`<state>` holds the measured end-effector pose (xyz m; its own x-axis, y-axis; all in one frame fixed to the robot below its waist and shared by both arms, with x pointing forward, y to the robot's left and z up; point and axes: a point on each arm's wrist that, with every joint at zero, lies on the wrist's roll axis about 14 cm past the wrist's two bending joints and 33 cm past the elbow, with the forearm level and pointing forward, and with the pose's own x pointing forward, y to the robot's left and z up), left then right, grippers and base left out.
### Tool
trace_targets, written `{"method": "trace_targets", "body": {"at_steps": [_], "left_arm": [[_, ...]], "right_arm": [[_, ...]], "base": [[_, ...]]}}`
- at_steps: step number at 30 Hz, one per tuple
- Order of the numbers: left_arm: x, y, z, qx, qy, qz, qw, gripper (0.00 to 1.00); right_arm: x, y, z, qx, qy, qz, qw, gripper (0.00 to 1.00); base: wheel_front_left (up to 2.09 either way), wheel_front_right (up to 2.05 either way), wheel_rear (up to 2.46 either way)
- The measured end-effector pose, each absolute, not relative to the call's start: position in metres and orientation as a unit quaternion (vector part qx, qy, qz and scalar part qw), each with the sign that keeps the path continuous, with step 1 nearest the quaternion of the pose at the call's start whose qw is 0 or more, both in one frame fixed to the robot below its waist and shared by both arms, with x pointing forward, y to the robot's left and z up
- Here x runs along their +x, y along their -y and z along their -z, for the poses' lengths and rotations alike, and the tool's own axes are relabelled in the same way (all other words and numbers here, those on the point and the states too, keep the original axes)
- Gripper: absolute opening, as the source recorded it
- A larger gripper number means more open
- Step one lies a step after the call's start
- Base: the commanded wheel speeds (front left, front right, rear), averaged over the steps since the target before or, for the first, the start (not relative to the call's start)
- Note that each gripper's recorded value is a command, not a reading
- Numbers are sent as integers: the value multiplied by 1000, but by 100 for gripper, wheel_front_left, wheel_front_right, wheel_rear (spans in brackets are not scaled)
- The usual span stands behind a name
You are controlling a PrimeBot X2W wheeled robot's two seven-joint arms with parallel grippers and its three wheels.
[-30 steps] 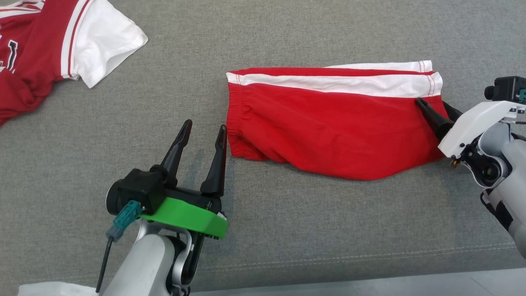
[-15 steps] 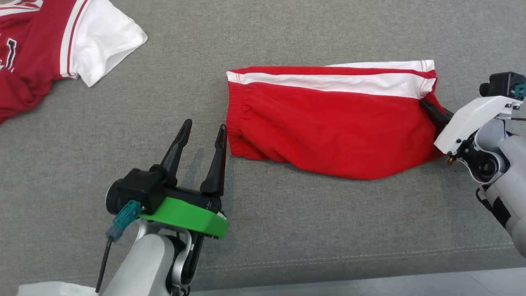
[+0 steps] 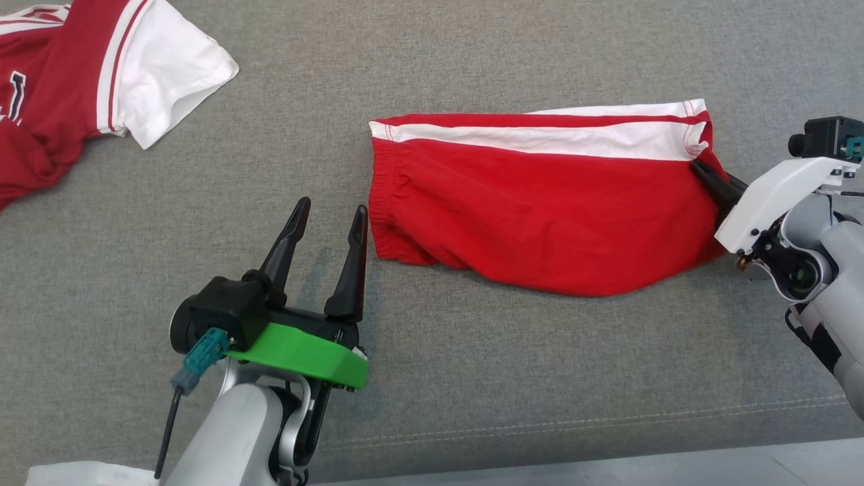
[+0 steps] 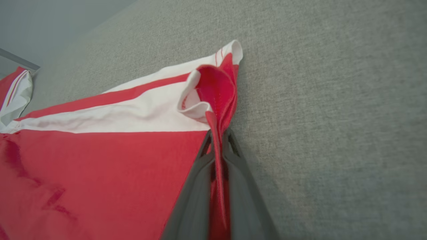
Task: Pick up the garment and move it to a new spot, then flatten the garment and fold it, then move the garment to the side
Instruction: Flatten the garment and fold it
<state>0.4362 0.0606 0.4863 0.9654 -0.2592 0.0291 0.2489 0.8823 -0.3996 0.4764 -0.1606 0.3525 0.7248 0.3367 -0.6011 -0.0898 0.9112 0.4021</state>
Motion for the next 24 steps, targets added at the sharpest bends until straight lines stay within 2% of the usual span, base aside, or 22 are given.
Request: {"method": "trace_targets", "body": {"at_steps": [6, 17, 20, 24], "left_arm": [[435, -62, -490, -199, -8, 131, 971, 100], [433, -53, -501, -199, 4, 146, 969, 100], [433, -51, -502, -200, 4, 150, 968, 100], [432, -48, -502, -201, 4, 154, 968, 100]], "right_arm": [[476, 178, -364, 165, -336, -101, 922, 0], [477, 241, -389, 142, -307, -43, 940, 0], [483, 232, -398, 160, -293, -53, 941, 0], [500, 181, -424, 208, -263, -112, 936, 0]], "base": [[0, 0, 0], [0, 0, 0], [0, 0, 0], [0, 0, 0]]}}
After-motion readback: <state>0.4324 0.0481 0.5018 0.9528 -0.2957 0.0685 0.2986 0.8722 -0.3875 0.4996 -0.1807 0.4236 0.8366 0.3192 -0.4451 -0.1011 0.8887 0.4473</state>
